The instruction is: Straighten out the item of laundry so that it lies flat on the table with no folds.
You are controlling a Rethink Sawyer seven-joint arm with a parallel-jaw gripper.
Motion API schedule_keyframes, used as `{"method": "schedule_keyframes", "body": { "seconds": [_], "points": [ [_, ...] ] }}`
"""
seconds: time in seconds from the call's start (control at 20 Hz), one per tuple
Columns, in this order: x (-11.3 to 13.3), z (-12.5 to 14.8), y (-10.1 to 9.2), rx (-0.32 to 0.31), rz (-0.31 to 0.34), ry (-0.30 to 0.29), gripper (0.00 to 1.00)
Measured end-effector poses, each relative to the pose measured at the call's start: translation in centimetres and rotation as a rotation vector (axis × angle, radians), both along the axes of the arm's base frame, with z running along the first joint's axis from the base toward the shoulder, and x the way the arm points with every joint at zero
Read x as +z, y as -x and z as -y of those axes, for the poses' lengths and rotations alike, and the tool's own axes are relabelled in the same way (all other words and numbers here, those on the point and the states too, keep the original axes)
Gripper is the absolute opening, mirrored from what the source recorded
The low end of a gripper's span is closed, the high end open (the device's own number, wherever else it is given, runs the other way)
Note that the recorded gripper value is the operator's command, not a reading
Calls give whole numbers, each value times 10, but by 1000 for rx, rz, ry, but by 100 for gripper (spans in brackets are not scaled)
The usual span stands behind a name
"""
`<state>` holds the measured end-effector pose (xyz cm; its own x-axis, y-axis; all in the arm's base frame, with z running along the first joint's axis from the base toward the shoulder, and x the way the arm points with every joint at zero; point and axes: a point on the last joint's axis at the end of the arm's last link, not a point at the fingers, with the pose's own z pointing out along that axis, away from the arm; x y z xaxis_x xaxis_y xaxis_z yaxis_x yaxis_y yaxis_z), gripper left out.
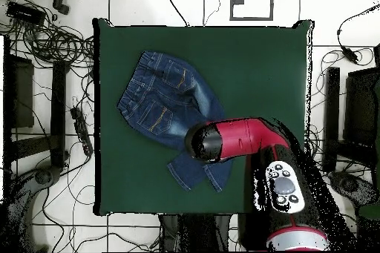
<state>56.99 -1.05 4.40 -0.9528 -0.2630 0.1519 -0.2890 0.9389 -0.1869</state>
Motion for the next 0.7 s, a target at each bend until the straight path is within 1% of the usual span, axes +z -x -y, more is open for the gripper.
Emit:
{"method": "schedule_keyframes", "body": {
  "seconds": [0.3, 0.5, 0.7],
  "points": [
    [-8, 19, 2, 21, -7, 28, 100],
    [-14, 25, 0, 37, -7, 40, 100],
    [-27, 28, -1, 50, -16, 44, 100]
  ]
}}
